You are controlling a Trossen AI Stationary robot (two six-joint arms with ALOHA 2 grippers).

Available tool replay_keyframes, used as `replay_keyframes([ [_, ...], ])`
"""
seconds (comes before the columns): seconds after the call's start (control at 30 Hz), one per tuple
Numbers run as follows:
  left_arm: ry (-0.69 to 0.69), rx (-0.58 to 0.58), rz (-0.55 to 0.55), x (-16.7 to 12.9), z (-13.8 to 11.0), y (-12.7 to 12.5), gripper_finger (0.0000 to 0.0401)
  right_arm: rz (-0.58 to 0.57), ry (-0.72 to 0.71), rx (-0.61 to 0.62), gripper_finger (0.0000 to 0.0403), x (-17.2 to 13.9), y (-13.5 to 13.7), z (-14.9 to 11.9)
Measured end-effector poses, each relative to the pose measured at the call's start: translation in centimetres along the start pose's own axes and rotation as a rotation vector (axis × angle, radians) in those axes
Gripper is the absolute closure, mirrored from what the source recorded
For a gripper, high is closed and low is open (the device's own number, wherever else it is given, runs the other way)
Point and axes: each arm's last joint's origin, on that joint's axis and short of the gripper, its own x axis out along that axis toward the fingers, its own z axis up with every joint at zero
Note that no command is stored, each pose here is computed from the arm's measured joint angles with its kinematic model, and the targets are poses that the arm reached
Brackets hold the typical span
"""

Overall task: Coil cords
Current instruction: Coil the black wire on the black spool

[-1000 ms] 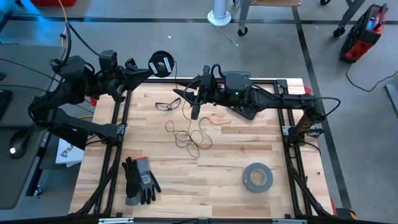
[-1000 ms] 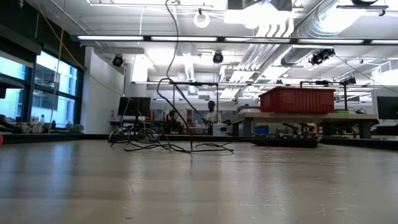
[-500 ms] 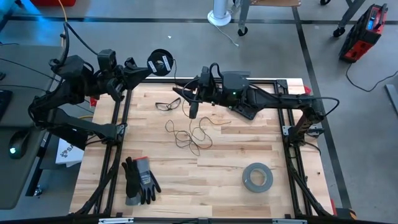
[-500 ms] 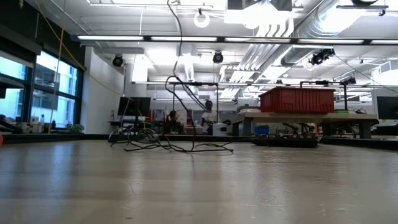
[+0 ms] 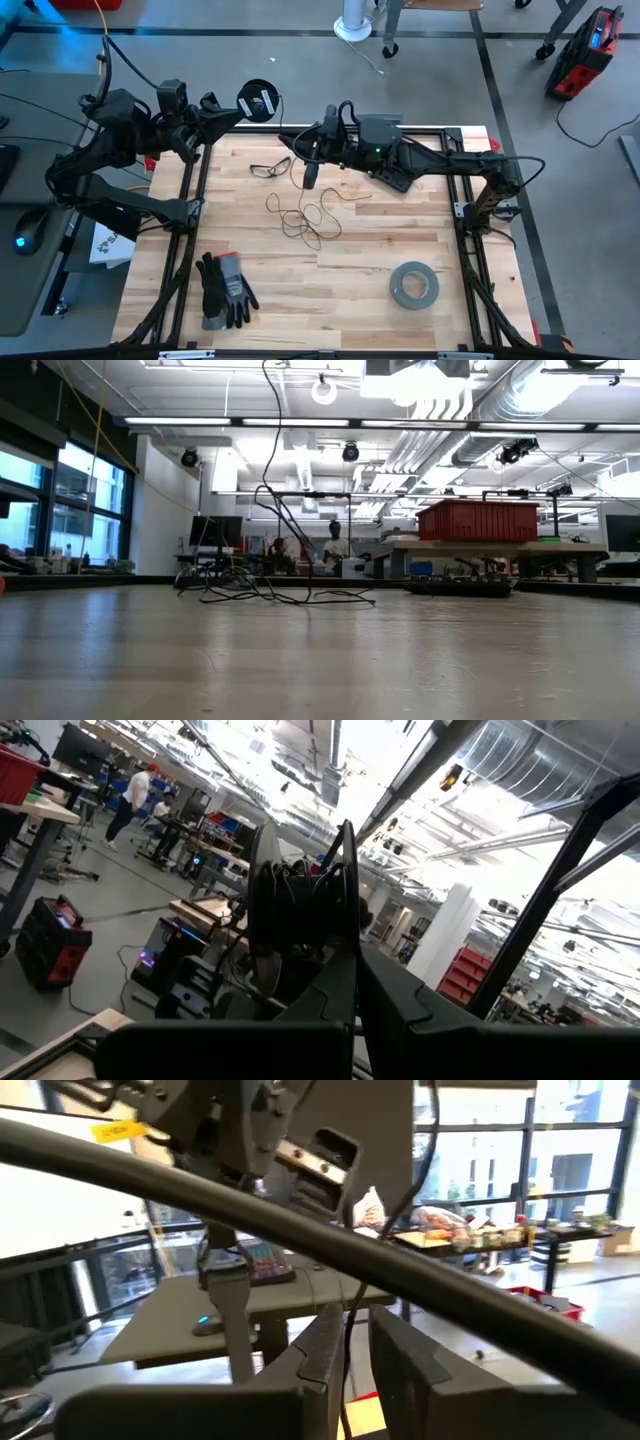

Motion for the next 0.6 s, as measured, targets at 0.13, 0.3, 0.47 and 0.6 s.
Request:
replay_keyframes([
  [0.13, 0.000, 0.000, 0.000, 0.0, 0.0, 0.0, 0.0401, -0.007, -0.002, -0.011, 0.0359, 0.0, 0.0, 0.1],
  [0.3, 0.000, 0.000, 0.000, 0.0, 0.0, 0.0, 0.0401, -0.007, -0.001, -0.019, 0.0360, 0.0, 0.0, 0.1],
  [0.47, -0.004, -0.003, 0.004, 0.0, 0.0, 0.0, 0.0401, 0.007, -0.025, -0.014, 0.0396, -0.1, 0.5, 0.3],
  [0.6, 0.003, -0.061, 0.013, 0.7, -0.4, 0.2, 0.0401, 0.093, -0.109, 0.012, 0.0400, 0.2, 1.9, 0.3],
])
